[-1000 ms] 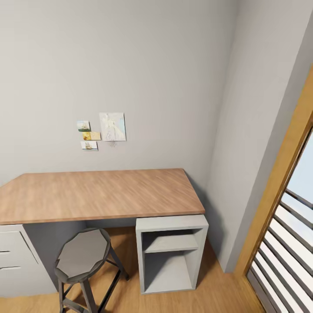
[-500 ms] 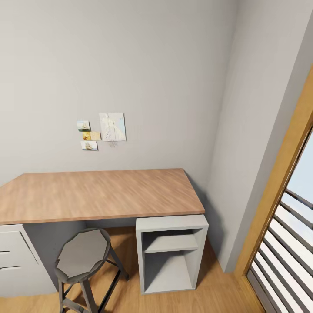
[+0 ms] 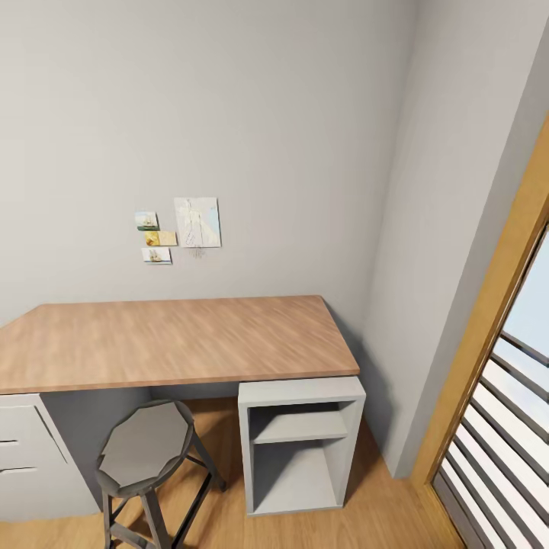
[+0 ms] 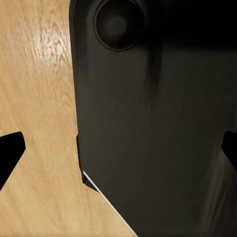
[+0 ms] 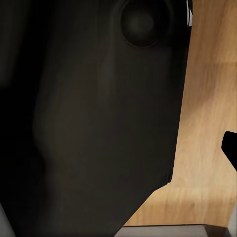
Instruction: Attach the digital camera to the camera tripod in the bedroom.
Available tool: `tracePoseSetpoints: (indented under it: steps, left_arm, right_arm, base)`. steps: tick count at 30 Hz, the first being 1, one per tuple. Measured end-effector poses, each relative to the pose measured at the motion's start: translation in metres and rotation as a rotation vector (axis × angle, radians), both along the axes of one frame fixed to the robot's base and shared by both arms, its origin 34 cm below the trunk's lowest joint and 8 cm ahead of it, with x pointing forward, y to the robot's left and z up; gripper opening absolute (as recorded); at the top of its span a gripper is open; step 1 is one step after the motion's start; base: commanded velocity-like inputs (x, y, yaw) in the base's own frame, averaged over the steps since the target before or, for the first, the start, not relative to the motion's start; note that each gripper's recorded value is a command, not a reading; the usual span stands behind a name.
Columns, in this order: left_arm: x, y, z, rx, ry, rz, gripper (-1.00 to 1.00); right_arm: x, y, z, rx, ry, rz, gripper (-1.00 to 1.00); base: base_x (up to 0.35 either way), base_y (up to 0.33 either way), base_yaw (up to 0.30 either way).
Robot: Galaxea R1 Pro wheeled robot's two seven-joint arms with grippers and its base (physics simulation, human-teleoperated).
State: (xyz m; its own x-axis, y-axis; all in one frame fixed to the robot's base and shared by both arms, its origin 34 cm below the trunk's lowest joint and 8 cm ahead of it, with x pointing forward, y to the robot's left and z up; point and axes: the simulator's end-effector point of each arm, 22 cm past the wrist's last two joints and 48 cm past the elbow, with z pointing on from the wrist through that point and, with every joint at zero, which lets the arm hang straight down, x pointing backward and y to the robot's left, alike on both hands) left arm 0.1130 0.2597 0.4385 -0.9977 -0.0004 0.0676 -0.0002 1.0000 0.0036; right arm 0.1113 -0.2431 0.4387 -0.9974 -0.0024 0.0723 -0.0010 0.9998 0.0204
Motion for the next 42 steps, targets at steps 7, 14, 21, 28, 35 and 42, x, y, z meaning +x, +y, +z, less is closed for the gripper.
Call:
tracePoseSetpoints:
  steps: [7, 14, 21, 28, 35, 42]
  left_arm:
    - [-0.003, 0.007, 0.0, 0.01, 0.0, 0.002, 1.0]
    - [-0.009, 0.013, 0.001, 0.018, 0.003, 0.007, 1.0]
    - [-0.01, 0.015, 0.001, 0.021, 0.004, 0.006, 1.0]
    - [-0.011, 0.019, 0.001, 0.021, 0.008, -0.006, 1.0]
    - [-0.013, 0.02, 0.001, 0.021, 0.01, -0.001, 1.0]
    - [-0.013, 0.023, 0.001, 0.024, 0.011, 0.008, 1.0]
  right_arm:
    - [0.015, 0.002, -0.001, 0.003, -0.028, -0.003, 1.0]
    - [0.043, 0.006, -0.001, 0.006, -0.083, -0.007, 1.0]
    - [0.05, 0.007, -0.001, 0.009, -0.096, 0.002, 1.0]
    - [0.052, 0.009, -0.001, 0.016, -0.093, 0.004, 1.0]
    - [0.051, 0.009, -0.001, 0.015, -0.09, 0.005, 1.0]
    - [0.051, 0.008, -0.001, 0.014, -0.088, 0.002, 1.0]
  base:
    - [0.0, 0.0, 0.0]
    - [0.0, 0.0, 0.0]
    - [0.0, 0.0, 0.0]
    - [0.0, 0.0, 0.036]
    - [-0.011, 0.006, 0.197]
    - [-0.115, 0.126, 0.248]
